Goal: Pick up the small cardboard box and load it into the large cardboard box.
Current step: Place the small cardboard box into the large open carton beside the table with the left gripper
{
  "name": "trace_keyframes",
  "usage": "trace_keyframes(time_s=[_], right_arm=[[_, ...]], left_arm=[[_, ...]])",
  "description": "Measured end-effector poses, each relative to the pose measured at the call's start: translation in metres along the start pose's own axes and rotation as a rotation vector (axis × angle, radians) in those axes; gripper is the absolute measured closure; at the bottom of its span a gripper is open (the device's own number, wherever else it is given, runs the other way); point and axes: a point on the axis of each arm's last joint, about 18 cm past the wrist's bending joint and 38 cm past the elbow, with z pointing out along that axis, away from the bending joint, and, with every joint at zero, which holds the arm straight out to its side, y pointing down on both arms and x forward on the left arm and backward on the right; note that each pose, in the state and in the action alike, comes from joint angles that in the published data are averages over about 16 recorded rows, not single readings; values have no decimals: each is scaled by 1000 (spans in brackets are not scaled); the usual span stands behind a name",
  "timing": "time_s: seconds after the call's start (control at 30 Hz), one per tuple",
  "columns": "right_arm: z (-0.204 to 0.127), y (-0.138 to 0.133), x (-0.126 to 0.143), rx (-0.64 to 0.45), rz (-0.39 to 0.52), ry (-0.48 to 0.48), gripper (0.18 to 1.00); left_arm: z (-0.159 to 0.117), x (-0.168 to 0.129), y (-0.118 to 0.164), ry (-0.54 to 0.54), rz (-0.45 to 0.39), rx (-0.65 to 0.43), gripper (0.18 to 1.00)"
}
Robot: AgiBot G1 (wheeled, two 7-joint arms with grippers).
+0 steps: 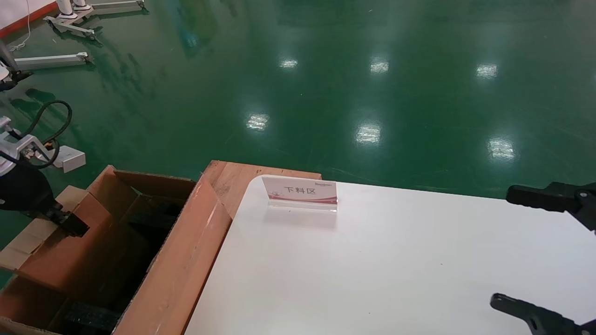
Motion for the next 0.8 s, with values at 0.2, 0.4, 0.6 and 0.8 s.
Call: trace_keyframes(time_s=[0.2, 0.4, 0.6, 0.8], right_arm=[[0, 0, 0, 0, 0, 0, 178], [0, 0, 0, 0, 0, 0, 178], [0, 0, 0, 0, 0, 0, 178], [0, 0, 0, 0, 0, 0, 178]], left_arm=[[9, 1, -1, -16, -3, -4, 950], [18, 3, -3, -28, -5, -10, 950], [27, 6, -3, -38, -9, -18, 950], [36, 8, -2, -44, -12, -26, 950]])
